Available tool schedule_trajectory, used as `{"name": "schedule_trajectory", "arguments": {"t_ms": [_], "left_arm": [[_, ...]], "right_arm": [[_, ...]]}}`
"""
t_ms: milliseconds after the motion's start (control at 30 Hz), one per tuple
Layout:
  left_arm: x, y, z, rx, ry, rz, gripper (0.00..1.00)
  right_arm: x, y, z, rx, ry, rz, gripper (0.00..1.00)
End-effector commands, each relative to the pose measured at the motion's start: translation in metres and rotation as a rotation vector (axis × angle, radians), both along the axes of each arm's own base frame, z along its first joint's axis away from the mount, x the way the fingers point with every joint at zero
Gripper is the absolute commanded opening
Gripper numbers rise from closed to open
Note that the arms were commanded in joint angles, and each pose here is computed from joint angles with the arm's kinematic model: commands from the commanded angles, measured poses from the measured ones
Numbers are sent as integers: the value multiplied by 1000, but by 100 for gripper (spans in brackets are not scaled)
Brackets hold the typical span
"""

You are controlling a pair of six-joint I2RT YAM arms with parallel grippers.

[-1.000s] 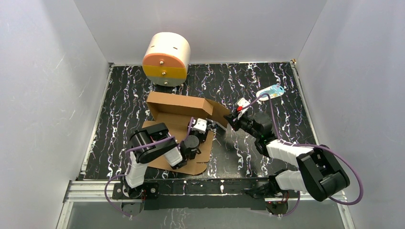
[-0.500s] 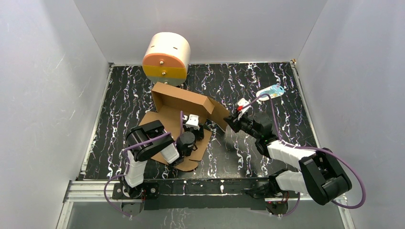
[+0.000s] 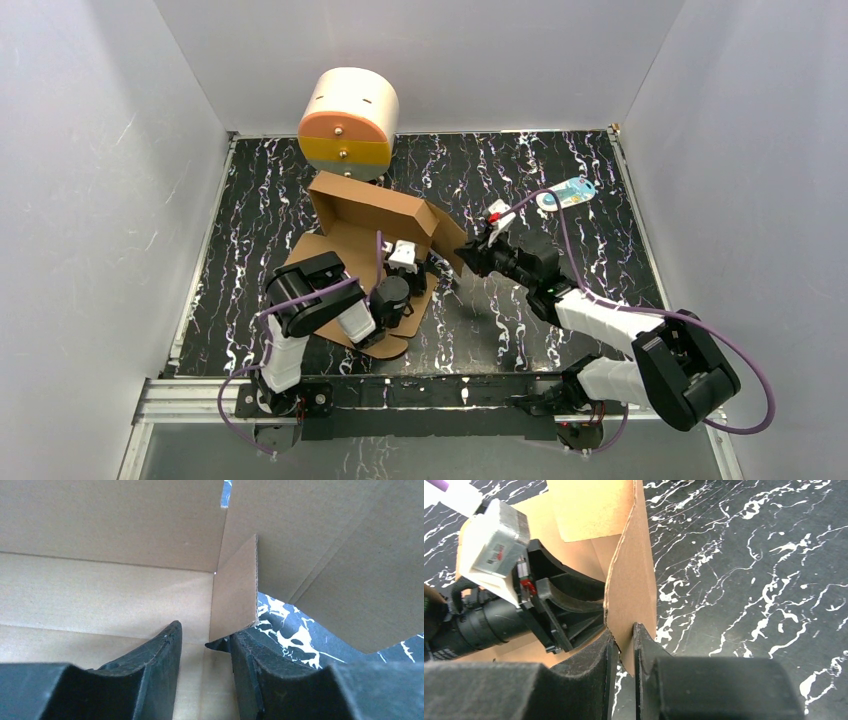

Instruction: Fold the paper box

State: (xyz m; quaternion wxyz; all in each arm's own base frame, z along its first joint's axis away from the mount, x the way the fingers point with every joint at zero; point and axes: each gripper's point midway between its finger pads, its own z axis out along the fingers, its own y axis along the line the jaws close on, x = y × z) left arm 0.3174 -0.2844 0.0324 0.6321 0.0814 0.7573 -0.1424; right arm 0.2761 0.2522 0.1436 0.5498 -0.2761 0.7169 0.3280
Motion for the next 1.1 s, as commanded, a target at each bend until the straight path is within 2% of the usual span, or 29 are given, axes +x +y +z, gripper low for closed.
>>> {"name": "schedule_trajectory", "arguments": {"t_ms": [0,367,600,767,1067], "left_arm": [[4,1,-3,-18,8,24,36],[8,30,-7,-165,90,106,30],[8,29,-13,-168,115,99,27],[6,28,-19,-170,135,89,25],[3,31,-24,-164,149,92,24]], "right_arm": [[0,15,35,76,-45,21,26],[0,12,27,57,-63,16,26],[-9,19,33,49,-108,99,30],[1,4,44,18,-148,29,38],[26,-32,74,6,-218,-128,42]]}}
